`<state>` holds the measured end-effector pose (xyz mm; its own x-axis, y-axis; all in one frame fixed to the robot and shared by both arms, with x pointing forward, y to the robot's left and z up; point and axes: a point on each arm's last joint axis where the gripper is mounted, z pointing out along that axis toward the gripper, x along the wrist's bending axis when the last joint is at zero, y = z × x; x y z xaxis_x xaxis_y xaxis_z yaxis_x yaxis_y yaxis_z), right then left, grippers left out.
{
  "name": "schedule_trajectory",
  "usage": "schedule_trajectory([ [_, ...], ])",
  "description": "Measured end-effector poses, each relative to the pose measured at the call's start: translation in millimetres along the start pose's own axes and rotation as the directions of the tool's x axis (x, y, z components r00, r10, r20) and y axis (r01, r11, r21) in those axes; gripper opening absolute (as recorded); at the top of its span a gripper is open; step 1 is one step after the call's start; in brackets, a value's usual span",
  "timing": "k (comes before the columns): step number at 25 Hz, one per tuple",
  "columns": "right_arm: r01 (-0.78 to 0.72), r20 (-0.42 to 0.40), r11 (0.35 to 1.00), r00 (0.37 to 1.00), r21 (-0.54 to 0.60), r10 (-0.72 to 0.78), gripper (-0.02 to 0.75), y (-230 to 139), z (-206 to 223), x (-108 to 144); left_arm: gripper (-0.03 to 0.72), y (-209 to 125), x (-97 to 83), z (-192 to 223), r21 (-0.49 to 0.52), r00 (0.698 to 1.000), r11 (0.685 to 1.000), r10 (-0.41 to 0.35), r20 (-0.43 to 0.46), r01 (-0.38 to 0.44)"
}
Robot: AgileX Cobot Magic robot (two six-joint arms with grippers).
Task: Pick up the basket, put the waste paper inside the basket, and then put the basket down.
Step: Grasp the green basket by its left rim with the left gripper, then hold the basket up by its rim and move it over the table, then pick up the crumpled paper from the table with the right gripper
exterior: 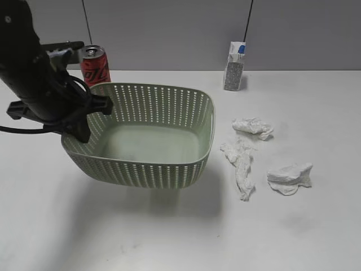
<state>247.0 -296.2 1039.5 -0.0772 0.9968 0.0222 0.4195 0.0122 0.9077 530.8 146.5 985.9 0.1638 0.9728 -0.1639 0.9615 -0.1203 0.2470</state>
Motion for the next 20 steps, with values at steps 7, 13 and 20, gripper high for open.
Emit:
schedule_trajectory([
  [7,0.002,-0.043,0.997,0.999,0.078,0.001,0.519,35.3,35.3,3.8,-0.001,-13.7,4.4,-27.0,-0.039,1.000,0.999,0.025,-0.008,-0.025],
  [13,0.026,-0.121,0.933,0.993,0.359,0.019,0.519,71.6,112.5,9.9,-0.001,-36.7,13.4,-6.8,0.015,1.000,1.000,0.008,-0.019,-0.008],
  [20,0.073,-0.213,0.780,0.974,0.621,0.079,0.517,69.0,222.8,22.6,-0.001,-37.8,13.2,-2.8,-0.011,1.000,1.000,-0.008,0.000,0.008],
])
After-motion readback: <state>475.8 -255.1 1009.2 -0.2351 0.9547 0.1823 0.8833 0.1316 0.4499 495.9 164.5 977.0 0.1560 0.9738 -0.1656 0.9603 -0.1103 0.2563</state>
